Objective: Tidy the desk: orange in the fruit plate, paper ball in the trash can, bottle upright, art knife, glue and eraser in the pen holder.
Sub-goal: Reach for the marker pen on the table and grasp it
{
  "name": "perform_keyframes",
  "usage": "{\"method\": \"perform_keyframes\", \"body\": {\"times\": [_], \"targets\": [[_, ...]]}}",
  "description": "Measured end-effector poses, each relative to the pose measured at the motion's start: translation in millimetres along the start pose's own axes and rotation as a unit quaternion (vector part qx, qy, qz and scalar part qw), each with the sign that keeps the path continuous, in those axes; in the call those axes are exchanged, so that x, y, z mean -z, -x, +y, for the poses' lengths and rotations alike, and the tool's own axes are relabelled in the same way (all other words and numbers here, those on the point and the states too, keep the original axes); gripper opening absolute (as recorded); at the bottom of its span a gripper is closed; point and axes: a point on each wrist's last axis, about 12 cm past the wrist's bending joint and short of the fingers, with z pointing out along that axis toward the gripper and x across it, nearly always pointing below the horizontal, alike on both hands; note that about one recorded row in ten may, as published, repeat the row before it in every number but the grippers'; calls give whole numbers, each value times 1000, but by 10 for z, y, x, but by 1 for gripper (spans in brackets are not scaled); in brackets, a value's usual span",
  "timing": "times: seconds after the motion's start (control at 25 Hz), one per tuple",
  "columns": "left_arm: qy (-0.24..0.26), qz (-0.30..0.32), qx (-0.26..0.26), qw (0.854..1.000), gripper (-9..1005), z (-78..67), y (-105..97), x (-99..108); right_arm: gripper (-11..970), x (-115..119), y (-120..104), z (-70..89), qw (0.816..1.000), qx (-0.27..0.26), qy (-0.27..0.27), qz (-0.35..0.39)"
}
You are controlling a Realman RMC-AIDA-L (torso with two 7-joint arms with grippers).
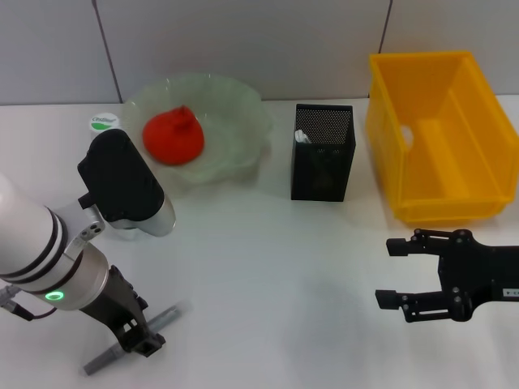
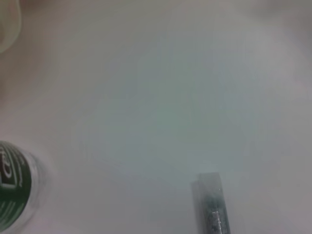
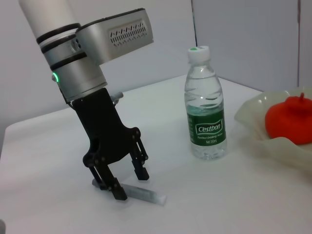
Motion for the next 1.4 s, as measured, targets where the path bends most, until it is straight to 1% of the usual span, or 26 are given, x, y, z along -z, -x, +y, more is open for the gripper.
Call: {"method": "perform_keyframes", "body": {"times": [0.68,0.88,1.08,1.4], "targets": [[0,11,2,1000,471,1,1,3,835,-22,5,-15,1000,0,-2,0],[-3,16,-3,1000,435,-23,8,-8,835,-33,14,-23,1000,1,-1,-1],[-3,16,-4,1000,314,-25,10,-8,835,-42,21,-28,1000,1,0,-1],[-5,19,-3,1000,305,-24,2,-21,835,-48,11,-36,1000,-1,-3,0]]}}
